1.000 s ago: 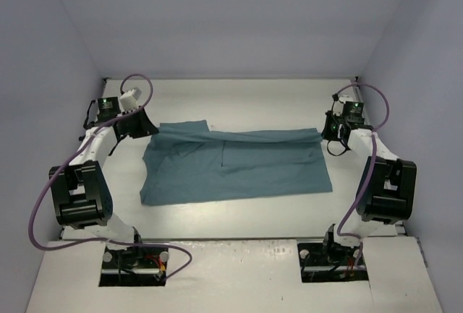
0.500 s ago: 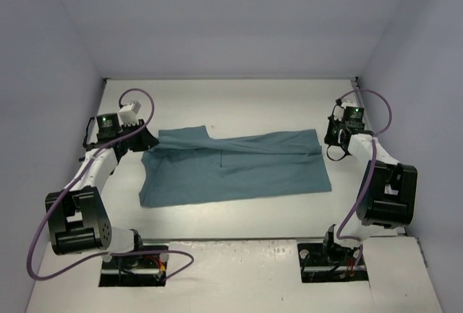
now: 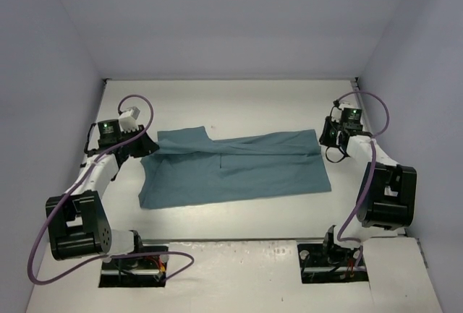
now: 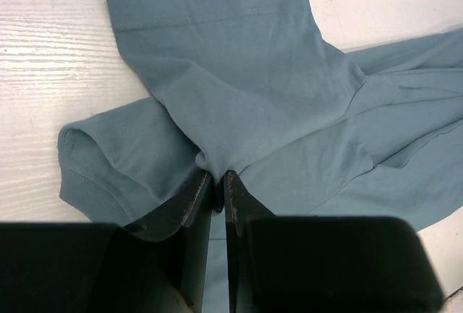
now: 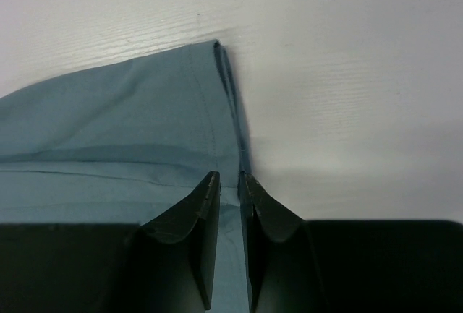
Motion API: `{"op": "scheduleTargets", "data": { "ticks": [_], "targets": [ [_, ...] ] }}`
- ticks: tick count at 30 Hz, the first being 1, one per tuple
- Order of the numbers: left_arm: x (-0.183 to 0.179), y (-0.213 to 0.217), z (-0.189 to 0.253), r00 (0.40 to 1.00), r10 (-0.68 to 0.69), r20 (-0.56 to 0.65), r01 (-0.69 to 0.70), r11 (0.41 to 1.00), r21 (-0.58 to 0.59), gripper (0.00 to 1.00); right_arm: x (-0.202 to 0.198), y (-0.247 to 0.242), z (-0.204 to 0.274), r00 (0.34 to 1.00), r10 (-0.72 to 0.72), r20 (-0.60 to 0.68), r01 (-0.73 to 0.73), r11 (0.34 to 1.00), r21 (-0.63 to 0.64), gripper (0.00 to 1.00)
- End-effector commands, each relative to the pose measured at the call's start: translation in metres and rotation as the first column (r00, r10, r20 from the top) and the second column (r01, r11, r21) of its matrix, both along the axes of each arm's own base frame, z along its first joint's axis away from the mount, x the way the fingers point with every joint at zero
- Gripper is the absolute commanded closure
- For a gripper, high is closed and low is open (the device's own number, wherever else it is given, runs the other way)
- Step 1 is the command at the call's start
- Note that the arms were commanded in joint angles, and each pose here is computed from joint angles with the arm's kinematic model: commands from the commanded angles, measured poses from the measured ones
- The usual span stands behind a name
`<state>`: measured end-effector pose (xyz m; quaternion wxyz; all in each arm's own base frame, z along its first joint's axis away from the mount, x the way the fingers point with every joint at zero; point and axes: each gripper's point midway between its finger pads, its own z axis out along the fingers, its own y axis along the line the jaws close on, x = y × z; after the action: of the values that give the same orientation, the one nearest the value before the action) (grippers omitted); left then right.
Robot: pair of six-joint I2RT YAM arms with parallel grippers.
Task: Fold and stack the t-shirts
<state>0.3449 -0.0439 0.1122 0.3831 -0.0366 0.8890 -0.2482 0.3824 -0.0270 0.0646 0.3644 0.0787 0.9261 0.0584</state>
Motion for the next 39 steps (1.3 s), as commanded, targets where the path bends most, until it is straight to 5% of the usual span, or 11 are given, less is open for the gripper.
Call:
{"op": "scheduleTargets", "data": {
  "ticks": [1,6,7,10,22,30,39],
  "targets": [
    [0.011,0.002,0.041,0.99,0.02,0.143,-0.021,1.0,0.005,0.9,0.032,0.034,0.054,0.979,0.12,0.165,-0.122,0.993,0.0,0.82],
    [-0.005,0.003,0.032,0.994,0.072,0.078,-0.072,0.997,-0.004,0.82,0.038,0.072,0.058,0.964,0.205,0.17,-0.205,0.979,-0.013,0.8],
    [-0.009,0.004,0.027,0.995,0.09,0.052,-0.089,0.996,-0.005,0.71,0.038,0.078,0.058,0.96,0.221,0.17,-0.221,0.975,-0.016,0.79],
    [-0.024,0.01,0.011,0.989,0.144,-0.045,-0.143,0.99,0.018,0.62,0.037,0.097,0.057,0.95,0.262,0.168,-0.265,0.964,-0.002,0.79],
    [-0.013,0.011,0.039,0.982,0.185,-0.04,-0.184,0.982,0.037,0.57,0.052,0.154,0.038,0.899,0.42,0.124,-0.426,0.904,0.022,0.77],
    [0.051,0.02,0.035,0.982,0.155,-0.105,-0.145,0.984,0.103,0.45,0.057,0.21,0.038,0.845,0.518,0.131,-0.526,0.85,0.03,0.74],
    [0.128,0.029,0.001,0.976,0.083,-0.2,-0.049,0.985,0.168,0.45,0.054,0.249,0.054,0.764,0.62,0.18,-0.634,0.773,0.026,0.73]
  ]
}}
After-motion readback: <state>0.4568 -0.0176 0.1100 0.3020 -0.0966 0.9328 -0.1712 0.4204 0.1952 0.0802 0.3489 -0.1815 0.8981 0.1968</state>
